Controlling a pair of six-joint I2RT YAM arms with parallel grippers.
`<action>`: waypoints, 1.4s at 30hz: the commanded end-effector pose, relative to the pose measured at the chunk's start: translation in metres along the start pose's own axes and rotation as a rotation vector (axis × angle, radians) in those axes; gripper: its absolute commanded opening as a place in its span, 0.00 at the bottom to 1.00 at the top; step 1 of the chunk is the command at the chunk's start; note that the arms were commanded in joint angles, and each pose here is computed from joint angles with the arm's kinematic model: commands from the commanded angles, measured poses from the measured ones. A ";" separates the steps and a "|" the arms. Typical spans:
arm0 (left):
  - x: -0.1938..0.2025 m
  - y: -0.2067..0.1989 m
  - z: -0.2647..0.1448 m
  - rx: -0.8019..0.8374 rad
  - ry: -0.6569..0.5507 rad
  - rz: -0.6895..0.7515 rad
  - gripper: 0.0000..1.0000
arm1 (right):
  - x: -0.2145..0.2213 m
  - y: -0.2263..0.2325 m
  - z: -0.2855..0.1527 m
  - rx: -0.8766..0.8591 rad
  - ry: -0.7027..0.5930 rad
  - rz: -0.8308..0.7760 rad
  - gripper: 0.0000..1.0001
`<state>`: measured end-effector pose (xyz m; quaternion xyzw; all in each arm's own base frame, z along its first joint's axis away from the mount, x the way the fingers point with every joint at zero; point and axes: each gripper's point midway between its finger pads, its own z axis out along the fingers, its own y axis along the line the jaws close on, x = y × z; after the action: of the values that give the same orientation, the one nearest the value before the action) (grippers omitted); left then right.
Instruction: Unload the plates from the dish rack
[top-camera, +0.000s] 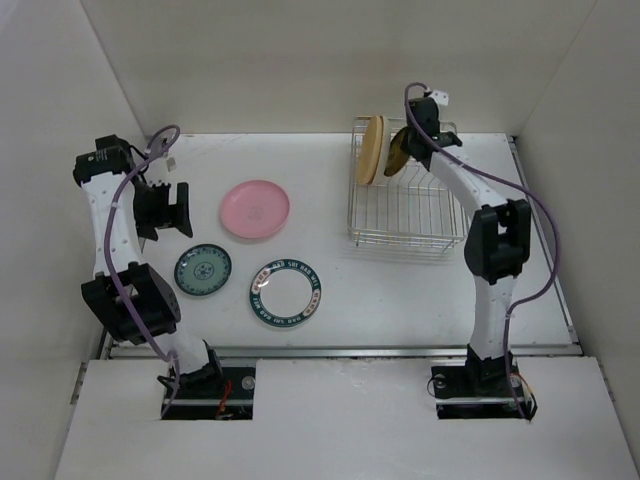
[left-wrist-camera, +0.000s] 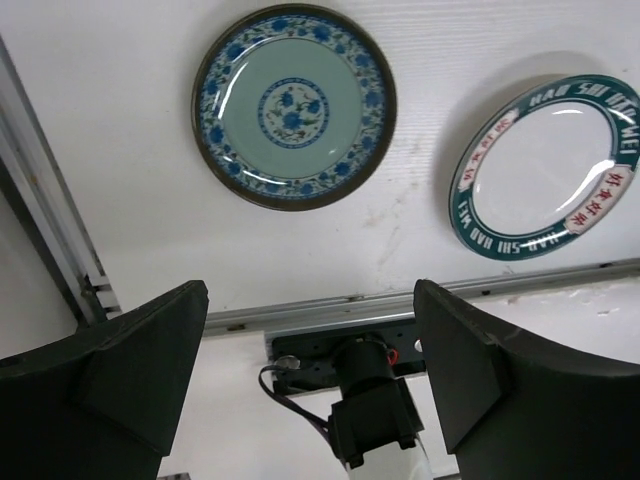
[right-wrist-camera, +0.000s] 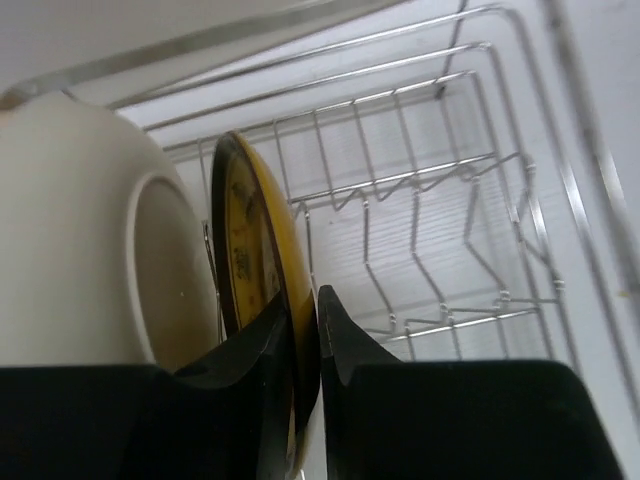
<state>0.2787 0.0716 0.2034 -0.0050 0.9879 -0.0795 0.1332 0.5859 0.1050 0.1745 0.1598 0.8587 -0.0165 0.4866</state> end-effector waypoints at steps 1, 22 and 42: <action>0.011 -0.027 -0.026 0.076 -0.026 0.001 0.82 | -0.111 -0.021 -0.081 0.035 -0.258 0.085 0.00; 0.011 -0.129 -0.088 0.381 -0.360 0.290 0.99 | 0.020 0.209 -0.378 -1.340 -0.108 -0.341 0.00; 0.050 -0.101 -0.015 0.323 -0.070 0.255 0.52 | 0.152 0.314 -0.435 -1.880 0.223 -0.345 0.00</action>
<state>0.2340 -0.0300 0.2294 0.1235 0.9475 -0.2199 0.1967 0.2523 0.5106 0.2517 -0.3965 0.6615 0.5723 0.2786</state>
